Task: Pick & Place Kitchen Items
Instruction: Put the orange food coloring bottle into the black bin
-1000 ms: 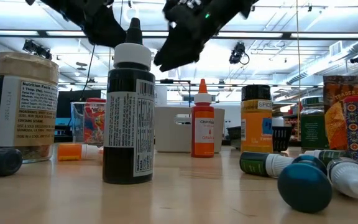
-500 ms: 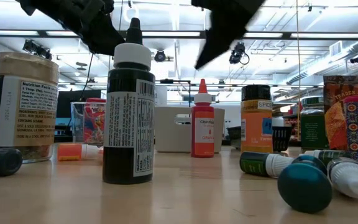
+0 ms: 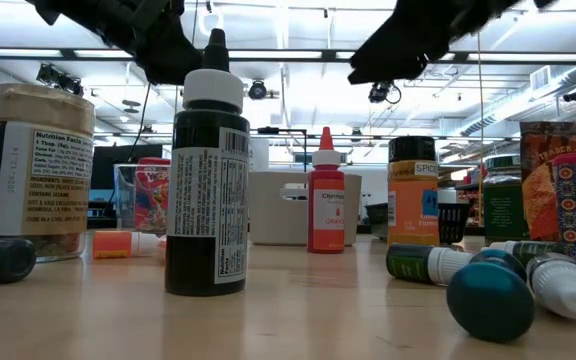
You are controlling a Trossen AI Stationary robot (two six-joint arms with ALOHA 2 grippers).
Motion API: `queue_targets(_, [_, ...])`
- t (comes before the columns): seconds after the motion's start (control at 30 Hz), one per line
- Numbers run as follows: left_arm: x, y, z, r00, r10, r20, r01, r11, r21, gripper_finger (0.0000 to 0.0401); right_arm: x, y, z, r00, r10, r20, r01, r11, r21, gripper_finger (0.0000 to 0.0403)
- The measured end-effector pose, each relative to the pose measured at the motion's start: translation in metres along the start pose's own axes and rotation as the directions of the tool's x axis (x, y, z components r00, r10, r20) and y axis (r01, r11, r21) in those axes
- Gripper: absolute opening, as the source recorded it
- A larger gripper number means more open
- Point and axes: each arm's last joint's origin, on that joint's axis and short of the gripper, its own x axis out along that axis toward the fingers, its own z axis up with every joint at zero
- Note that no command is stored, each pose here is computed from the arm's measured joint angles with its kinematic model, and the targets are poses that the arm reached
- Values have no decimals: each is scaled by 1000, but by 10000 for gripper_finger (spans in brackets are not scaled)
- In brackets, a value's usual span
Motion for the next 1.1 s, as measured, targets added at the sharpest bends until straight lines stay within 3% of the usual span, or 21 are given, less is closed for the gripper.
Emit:
queue_targets(0.13, [0, 0, 2, 1000, 0, 18, 0, 1000, -5, 261, -2, -2, -24, 990, 28, 136, -30, 999, 15, 251])
queue_targets(0.27, [0, 0, 2, 1000, 1, 22, -1, 1000, -5, 261, -1, -7, -39, 976, -6, 219, 12, 1000, -27, 251])
queue_targets(0.4, [0, 0, 3, 1000, 1, 26, -1, 1000, -5, 261, -1, -13, -39, 958, -93, 273, 121, 989, -89, 251])
queue_targets(0.6, [0, 0, 1, 1000, 2, 8, -2, 1000, -2, 261, -3, -19, -33, 926, -186, 327, 214, 976, -50, 251])
queue_targets(0.7, [0, 0, 1, 1000, 1, 7, -1, 1000, -2, 261, -3, -18, -32, 931, -135, 339, 160, 986, -47, 251])
queue_targets(0.9, [0, 0, 1, 1000, 1, 6, -1, 1000, -22, 261, -2, -12, -32, 936, 62, 348, -48, 998, -48, 251])
queue_targets(1.1, [0, 0, 1, 1000, 1, 10, -1, 1000, -28, 261, 2, -11, -31, 935, 72, 346, -72, 997, -12, 249])
